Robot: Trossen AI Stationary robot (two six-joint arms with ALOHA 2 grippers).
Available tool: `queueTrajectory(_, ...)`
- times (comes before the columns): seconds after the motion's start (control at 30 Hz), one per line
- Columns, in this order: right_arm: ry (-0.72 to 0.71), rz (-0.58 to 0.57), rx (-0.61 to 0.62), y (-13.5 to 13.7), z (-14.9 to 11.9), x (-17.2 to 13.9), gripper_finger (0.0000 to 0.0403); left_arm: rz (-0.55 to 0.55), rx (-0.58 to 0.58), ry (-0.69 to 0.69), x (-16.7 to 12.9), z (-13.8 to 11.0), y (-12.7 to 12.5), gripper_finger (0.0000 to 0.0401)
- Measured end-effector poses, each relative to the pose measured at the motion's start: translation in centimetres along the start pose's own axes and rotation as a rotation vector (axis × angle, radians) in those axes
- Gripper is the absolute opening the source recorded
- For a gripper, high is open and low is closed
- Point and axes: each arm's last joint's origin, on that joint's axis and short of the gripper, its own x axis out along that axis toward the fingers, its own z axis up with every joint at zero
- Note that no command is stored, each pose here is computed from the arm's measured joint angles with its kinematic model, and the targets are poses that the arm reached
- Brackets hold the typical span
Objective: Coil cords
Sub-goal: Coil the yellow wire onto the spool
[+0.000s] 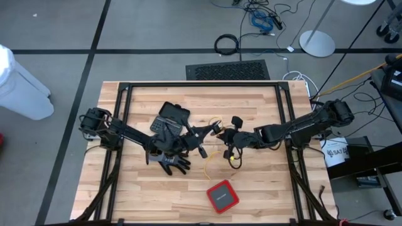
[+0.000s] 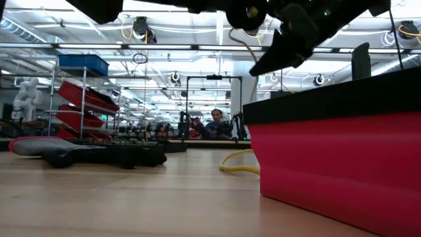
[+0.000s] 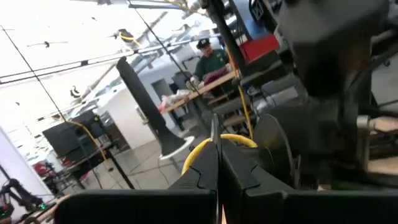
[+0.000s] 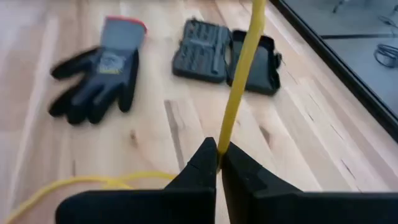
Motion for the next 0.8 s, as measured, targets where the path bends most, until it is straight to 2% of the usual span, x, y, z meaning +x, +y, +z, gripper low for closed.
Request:
queueTrajectory(0.17,0.079,-0.029,-0.005,-0.5,-0.8,0.1,0.0000,0.031,0.040,-0.015,-0.5,0.9,0.2,0.0000)
queueTrajectory(0.33,0.094,-0.026,-0.006,-0.2,-1.0,-0.1,0.0000,0.066,0.064,0.004,-0.8,1.2,0.2,0.0000)
queueTrajectory(0.5,0.081,0.025,-0.016,0.8,-1.1,-0.5,0.0000,0.134,0.149,0.090,-0.8,0.9,0.4,0.0000)
queueTrajectory(0.63,0.047,0.071,-0.018,1.8,-0.9,-1.0,0.0000,0.141,0.192,0.102,-0.7,0.8,0.5,0.0000)
queueTrajectory(0.8,-0.022,0.152,-0.012,2.6,-0.2,-1.3,0.0000,0.133,0.189,0.161,0.1,-0.4,0.8,0.0000)
